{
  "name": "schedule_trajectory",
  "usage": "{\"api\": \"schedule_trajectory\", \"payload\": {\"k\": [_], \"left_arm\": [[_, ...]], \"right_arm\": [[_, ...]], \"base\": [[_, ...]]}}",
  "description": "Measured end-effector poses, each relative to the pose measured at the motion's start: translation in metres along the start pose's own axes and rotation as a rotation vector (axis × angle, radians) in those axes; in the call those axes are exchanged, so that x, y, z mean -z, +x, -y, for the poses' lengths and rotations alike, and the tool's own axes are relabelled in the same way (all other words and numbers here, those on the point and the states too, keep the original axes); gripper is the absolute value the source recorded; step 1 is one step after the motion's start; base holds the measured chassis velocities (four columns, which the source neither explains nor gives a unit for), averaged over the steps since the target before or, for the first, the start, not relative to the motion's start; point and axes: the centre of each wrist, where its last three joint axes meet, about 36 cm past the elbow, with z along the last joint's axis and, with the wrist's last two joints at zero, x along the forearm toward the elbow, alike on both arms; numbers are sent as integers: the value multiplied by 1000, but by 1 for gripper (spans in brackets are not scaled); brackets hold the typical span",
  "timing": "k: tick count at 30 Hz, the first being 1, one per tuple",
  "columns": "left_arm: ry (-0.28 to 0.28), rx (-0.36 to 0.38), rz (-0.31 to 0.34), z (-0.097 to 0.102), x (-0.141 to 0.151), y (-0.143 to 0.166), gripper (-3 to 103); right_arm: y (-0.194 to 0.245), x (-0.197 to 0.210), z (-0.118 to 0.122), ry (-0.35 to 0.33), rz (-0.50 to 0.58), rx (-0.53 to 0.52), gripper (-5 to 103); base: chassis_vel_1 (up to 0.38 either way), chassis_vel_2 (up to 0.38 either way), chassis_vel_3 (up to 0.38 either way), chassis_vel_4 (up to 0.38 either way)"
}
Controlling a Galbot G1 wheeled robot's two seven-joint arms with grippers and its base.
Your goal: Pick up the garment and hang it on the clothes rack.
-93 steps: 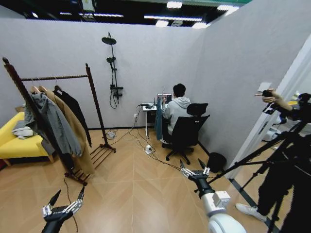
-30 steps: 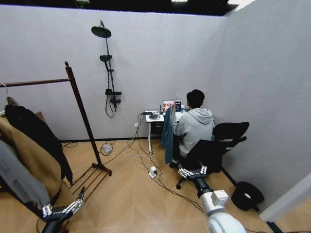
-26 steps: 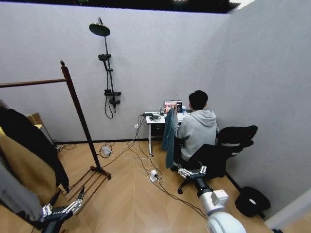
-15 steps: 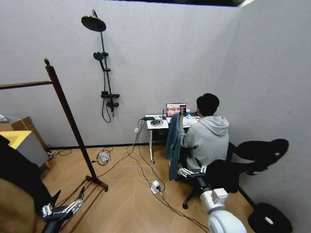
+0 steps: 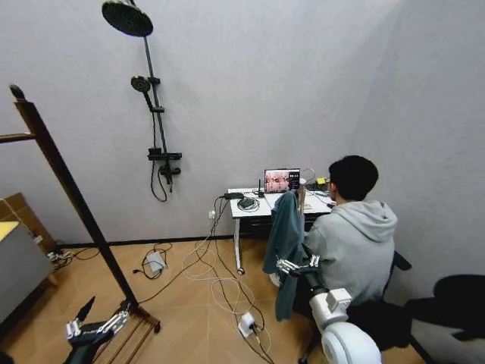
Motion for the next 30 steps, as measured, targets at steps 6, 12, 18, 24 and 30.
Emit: {"api": "schedule_trajectory", "payload": {"k": [6, 12, 18, 24, 30], "left_arm": [[0, 0, 0, 0, 0, 0, 100], [0, 0, -1, 0, 0, 0, 100], [0, 0, 0, 0, 0, 0, 100], [0, 0, 0, 0, 0, 0, 100], [0, 0, 0, 0, 0, 0, 100]], "right_arm": [[-3, 20, 3, 34, 17, -84, 100], [-27, 58, 13, 52, 20, -287, 100], [-40, 65, 53, 30, 4, -278, 100], [-61, 62, 83, 6, 30, -176, 100], [-83, 69, 94, 7, 27, -177, 100]], "base": [[-151, 184, 86, -99], [25, -48, -20, 58], [27, -42, -33, 18], [0, 0, 0, 0], [0, 0, 0, 0]]}}
